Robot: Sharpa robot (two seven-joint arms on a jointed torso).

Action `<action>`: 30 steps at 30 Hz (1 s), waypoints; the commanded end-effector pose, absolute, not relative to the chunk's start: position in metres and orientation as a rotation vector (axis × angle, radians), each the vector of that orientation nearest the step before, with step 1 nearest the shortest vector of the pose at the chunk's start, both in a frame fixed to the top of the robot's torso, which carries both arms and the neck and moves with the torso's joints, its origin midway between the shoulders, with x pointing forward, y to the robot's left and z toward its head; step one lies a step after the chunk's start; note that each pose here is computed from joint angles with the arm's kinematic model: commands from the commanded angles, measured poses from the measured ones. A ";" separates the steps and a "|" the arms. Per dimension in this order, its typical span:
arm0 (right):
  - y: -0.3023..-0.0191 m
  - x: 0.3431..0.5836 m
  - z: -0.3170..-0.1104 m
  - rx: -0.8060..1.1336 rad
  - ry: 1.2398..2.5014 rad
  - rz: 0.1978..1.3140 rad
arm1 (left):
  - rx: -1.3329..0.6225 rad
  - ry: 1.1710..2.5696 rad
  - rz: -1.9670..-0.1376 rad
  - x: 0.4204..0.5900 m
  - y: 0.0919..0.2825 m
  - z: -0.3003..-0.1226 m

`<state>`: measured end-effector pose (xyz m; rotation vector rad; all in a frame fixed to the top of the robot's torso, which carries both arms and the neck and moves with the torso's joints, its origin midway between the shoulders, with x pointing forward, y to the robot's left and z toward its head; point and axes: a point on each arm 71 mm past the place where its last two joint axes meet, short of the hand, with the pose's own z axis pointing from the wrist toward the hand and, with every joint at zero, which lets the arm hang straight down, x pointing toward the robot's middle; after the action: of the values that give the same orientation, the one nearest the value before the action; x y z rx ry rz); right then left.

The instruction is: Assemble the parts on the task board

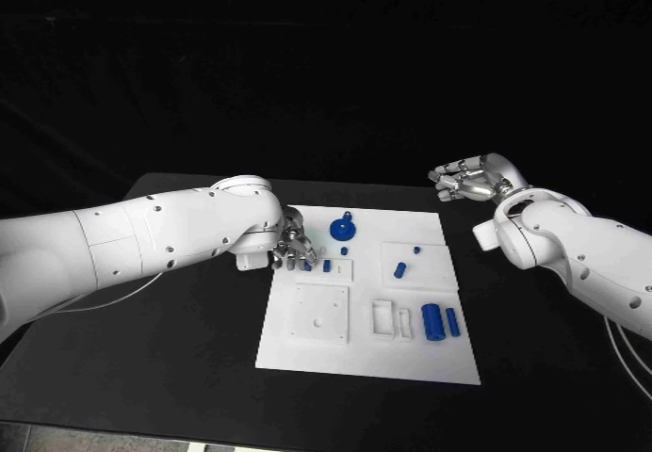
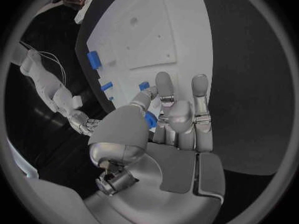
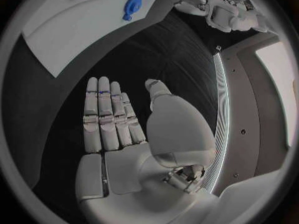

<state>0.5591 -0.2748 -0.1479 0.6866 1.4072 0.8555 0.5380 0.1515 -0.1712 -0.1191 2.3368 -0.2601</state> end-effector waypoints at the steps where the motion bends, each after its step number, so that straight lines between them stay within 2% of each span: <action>1: -0.273 0.559 -0.148 0.671 1.412 0.870 | -0.074 2.387 -0.250 0.533 0.145 -0.184; 30: -0.274 0.559 -0.148 0.672 1.412 0.869 | -0.124 2.360 -0.237 0.538 0.155 -0.185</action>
<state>0.5591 -0.2752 -0.1480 0.6865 1.4078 0.8563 0.5388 0.1555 -0.1841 -0.1259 2.3554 -0.2314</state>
